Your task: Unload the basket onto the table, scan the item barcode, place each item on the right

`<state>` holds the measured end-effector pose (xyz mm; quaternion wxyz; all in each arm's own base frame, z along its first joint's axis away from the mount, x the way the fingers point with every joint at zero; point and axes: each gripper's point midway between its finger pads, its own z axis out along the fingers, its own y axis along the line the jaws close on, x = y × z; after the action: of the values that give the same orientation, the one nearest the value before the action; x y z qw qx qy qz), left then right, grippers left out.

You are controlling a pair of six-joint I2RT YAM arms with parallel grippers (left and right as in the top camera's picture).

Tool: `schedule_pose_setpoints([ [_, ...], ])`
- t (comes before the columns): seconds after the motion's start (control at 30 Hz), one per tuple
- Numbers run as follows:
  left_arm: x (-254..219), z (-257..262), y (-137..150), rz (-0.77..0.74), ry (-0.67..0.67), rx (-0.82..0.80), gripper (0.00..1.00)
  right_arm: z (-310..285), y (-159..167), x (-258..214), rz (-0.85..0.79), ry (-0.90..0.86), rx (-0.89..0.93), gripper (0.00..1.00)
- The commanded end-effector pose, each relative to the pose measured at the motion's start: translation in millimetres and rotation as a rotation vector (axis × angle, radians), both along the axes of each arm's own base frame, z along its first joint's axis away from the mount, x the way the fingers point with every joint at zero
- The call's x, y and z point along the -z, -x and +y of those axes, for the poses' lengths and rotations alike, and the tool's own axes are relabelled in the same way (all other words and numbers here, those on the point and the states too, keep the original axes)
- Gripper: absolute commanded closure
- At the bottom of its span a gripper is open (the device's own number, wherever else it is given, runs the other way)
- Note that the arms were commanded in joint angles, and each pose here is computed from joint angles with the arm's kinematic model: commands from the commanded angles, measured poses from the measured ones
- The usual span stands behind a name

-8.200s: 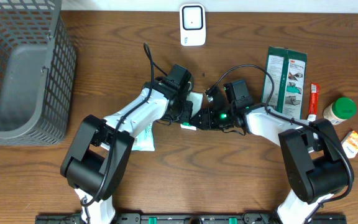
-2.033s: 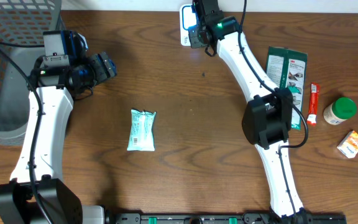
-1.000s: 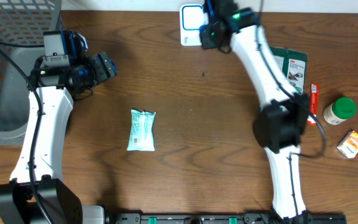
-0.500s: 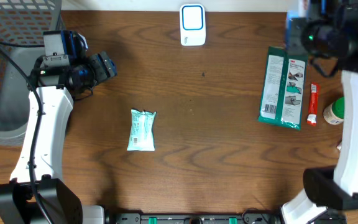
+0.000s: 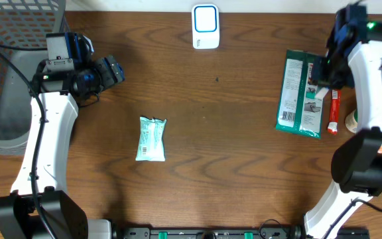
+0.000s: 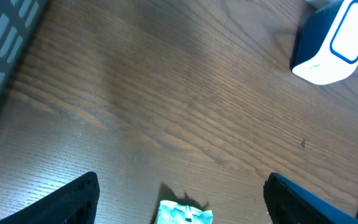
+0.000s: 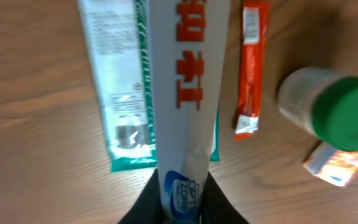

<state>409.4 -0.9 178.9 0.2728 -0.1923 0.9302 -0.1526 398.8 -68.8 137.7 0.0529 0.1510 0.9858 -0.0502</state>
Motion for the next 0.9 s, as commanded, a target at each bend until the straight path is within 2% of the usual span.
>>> schedule_pose_setpoints([
  [0.0, -6.9, 0.2, -1.2, -0.017, -0.002, 0.001, 0.14, -14.7, 11.2, 27.6, 0.042, 0.006, 0.042, 0.37],
  [0.03, -6.9, 0.2, -1.2, -0.017, -0.002, 0.001, 0.14, -16.6, 13.1, 33.4, 0.048, 0.005, 0.044, 0.08],
  [0.07, -6.9, 0.2, -1.2, -0.017, -0.002, 0.001, 0.14, -17.6, 13.7, 35.9, 0.051, 0.004, 0.039, 0.01],
  [0.27, -6.9, 0.2, -1.2, -0.017, -0.002, 0.001, 0.14, -11.8, 12.5, 36.1, 0.044, -0.040, 0.023, 0.01],
  [0.53, -6.9, 0.2, -1.2, -0.017, -0.002, 0.001, 0.14, 52.9, -1.5, 28.2, -0.030, -0.409, -0.018, 0.01],
  [0.67, -6.9, 0.2, -1.2, -0.017, -0.002, 0.001, 0.14, 95.4, -3.1, 17.0, -0.055, -0.571, -0.144, 0.01],
  [0.87, -6.9, 0.2, -1.2, -0.017, -0.002, 0.001, 0.14, 150.3, 1.7, 17.2, -0.031, -0.597, -0.279, 0.01],
])
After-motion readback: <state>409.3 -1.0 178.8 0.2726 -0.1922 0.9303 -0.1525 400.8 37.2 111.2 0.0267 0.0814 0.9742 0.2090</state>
